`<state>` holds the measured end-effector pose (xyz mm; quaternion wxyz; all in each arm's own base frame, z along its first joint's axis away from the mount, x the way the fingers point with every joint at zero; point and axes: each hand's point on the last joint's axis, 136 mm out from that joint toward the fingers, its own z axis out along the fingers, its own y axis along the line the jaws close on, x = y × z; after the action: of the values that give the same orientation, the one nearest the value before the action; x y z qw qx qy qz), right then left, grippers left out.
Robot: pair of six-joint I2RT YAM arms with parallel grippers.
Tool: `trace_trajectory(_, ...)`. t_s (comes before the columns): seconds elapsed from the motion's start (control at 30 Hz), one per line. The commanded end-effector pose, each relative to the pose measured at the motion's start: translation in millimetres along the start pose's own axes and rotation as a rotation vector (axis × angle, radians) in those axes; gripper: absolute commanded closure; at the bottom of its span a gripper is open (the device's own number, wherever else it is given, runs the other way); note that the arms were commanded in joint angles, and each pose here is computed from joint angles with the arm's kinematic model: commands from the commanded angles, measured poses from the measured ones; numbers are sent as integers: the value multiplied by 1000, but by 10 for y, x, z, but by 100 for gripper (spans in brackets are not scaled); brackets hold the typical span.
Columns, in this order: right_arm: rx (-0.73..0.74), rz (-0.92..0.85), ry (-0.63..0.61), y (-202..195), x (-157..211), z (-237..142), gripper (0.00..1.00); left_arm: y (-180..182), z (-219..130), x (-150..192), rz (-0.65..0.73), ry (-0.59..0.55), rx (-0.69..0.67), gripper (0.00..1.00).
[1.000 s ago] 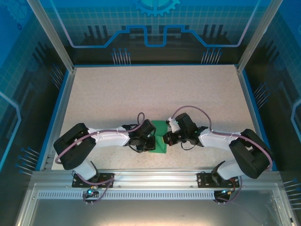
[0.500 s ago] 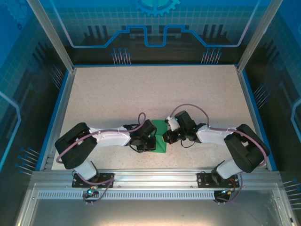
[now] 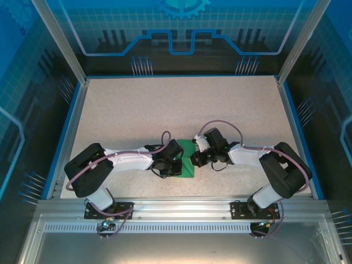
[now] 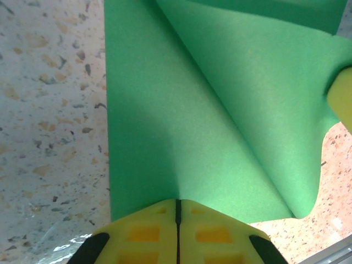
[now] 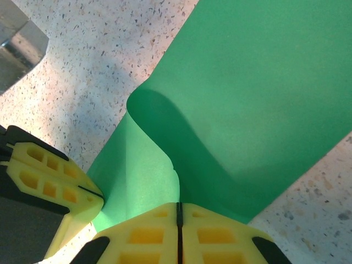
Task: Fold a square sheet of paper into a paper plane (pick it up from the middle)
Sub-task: Fold the triangle a second time at the center of the table.
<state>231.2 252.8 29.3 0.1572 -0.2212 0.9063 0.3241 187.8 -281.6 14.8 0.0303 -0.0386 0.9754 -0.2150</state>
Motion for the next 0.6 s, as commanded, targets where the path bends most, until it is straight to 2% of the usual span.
trace_trajectory(0.0, -16, 2, 7, -11, -15, 2, 91, -35, -13, -3, 33, -2, -13, 91)
trace_trajectory(0.57, 30, 45, 18, -137, 36, 65, 91, -76, -96, -22, 44, -22, 4, 90)
